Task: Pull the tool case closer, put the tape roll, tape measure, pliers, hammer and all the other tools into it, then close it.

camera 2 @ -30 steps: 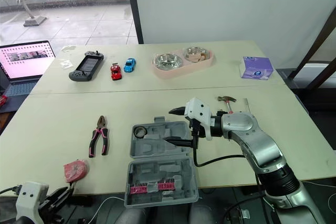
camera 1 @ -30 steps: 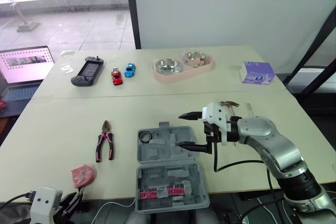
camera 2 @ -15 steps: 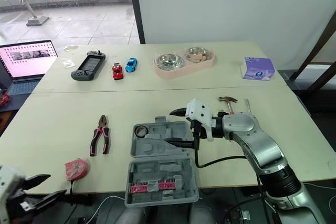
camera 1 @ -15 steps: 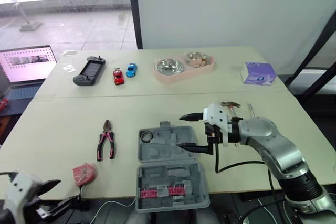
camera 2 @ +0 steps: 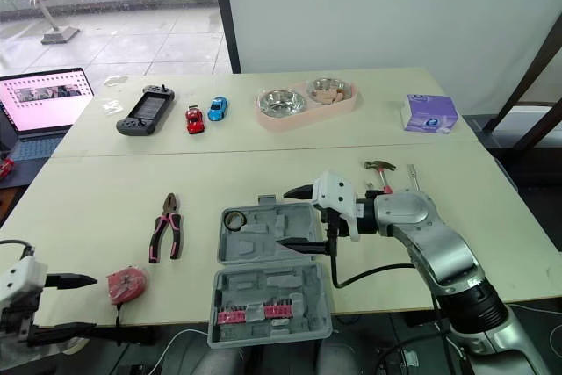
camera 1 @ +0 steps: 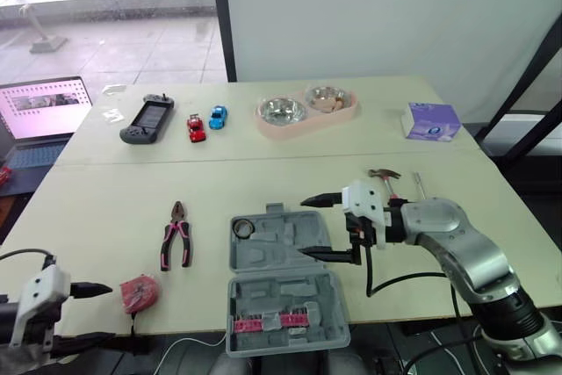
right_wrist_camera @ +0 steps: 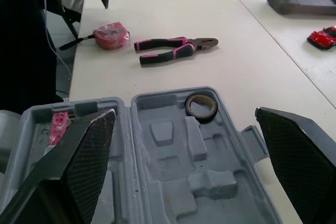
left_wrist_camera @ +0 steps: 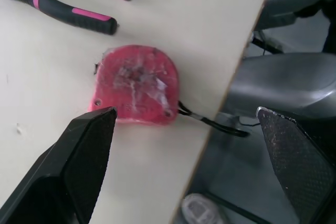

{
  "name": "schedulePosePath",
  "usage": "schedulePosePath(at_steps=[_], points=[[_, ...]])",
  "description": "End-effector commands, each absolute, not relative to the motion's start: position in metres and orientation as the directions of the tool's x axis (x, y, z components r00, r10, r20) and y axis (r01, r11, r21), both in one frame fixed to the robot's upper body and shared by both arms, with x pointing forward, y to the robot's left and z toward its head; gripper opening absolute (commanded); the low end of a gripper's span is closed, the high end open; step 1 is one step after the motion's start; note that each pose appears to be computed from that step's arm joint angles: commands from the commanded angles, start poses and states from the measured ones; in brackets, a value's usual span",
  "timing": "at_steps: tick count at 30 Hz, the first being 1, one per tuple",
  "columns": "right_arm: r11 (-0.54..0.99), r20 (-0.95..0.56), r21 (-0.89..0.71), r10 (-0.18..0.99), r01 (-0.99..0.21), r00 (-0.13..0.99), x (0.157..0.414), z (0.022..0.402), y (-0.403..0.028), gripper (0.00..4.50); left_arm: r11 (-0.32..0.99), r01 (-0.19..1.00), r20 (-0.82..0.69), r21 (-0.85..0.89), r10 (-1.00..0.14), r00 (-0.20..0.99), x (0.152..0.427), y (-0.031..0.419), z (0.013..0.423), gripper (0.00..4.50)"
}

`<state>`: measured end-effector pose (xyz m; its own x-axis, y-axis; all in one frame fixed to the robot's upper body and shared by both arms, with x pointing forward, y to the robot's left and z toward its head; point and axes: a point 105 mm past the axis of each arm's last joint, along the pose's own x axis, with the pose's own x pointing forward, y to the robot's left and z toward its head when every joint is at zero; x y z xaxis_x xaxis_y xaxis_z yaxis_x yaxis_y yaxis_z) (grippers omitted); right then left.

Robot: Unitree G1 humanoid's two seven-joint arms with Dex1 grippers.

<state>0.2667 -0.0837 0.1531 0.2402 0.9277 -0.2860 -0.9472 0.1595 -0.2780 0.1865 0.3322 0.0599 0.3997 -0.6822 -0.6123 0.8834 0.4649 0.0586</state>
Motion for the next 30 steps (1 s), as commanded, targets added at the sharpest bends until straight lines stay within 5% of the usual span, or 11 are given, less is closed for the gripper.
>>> schedulePosePath(at_steps=[1,22,27,30], points=[[0.169,-0.256,-0.312,0.933,-0.935,0.254,0.260,0.163,-0.081,4.50,0.462,0.880,-0.612,0.112,-0.666,0.427,0.196,0.334,0.055,4.48],[0.214,-0.262,-0.309,0.918,-0.927,0.299,0.258,0.166,-0.085,4.50,0.501,0.855,-0.682,0.134,-0.580,0.446,0.206,0.324,0.005,4.48],[0.214,-0.262,-0.310,0.917,-0.926,0.299,0.260,0.166,-0.085,4.50,0.523,0.843,-0.683,0.129,-0.569,0.458,0.205,0.327,0.001,2.98],[0.214,-0.263,-0.312,0.917,-0.926,0.301,0.260,0.166,-0.085,4.50,0.538,0.834,-0.689,0.124,-0.558,0.463,0.203,0.331,-0.001,2.97]])
